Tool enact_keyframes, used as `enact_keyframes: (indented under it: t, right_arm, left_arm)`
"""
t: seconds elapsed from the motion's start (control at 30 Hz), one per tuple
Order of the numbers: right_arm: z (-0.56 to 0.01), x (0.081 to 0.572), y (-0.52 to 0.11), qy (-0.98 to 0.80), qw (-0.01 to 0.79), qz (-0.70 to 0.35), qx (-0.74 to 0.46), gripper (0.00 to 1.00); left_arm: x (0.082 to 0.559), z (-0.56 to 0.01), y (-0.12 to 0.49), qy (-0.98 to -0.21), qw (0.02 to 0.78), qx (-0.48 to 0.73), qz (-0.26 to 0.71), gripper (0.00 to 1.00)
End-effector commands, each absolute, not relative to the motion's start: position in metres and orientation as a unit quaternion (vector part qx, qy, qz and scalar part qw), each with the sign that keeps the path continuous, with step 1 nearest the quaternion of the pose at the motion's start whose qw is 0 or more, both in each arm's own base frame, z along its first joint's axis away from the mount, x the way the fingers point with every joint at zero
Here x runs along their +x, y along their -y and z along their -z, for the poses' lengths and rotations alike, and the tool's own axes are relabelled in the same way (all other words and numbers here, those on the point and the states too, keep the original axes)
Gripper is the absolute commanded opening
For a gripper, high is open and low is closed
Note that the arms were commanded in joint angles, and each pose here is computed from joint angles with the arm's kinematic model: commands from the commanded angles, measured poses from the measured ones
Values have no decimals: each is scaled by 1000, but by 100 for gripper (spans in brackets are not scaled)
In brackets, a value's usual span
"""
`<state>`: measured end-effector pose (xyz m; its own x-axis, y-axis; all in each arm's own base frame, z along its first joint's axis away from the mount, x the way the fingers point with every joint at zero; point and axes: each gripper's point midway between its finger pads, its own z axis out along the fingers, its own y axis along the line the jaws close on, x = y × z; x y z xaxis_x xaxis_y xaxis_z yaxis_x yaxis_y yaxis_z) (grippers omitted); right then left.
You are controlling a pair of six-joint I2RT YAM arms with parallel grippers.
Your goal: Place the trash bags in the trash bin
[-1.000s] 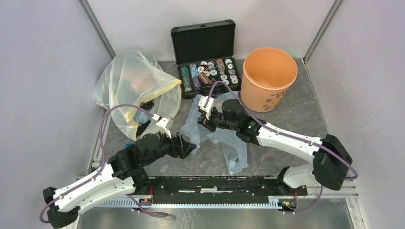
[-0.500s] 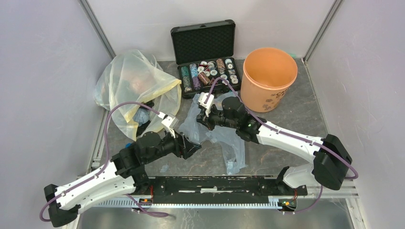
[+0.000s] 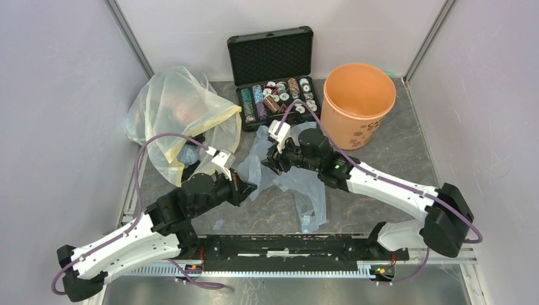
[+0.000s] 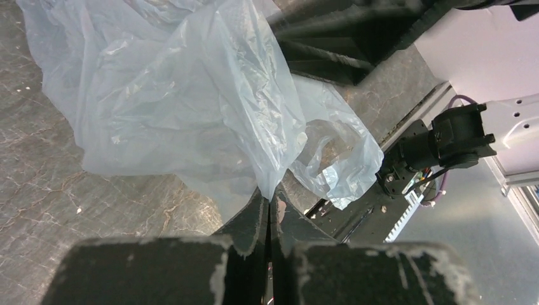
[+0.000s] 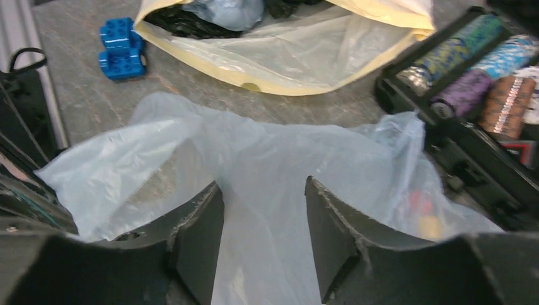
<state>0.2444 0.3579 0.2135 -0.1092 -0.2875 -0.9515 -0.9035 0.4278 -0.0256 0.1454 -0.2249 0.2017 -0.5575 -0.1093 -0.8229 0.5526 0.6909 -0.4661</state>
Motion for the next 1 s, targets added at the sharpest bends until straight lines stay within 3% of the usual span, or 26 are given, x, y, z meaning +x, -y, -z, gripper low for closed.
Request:
enact_keyframes:
  t: [0.0, 0.03, 0.07, 0.37, 0.57, 0.97]
  right_arm:
    - [-245, 251, -324, -688, 551, -263, -393, 78]
    - [-245, 251, -316, -693, 555, -255, -382, 96]
    - [-245, 248, -308, -695, 559, -250, -378, 98]
    - [-218, 226, -246, -738, 562, -218, -303, 98]
    - [-180, 201, -224, -747, 535, -213, -332, 98]
    - [-144, 185, -237, -744, 487, -238, -391, 98]
  left_arm:
    - [146, -234, 225, -790, 461, 120, 386, 2]
    - [145, -238, 224, -789, 461, 122, 388, 2]
    - [143, -240, 223, -788, 460, 125, 389, 2]
    - [137, -250, 221, -788, 453, 135, 393, 2]
    - [137, -254, 219, -787, 457, 131, 393, 2]
    - [137, -255, 216, -787, 458, 127, 392, 2]
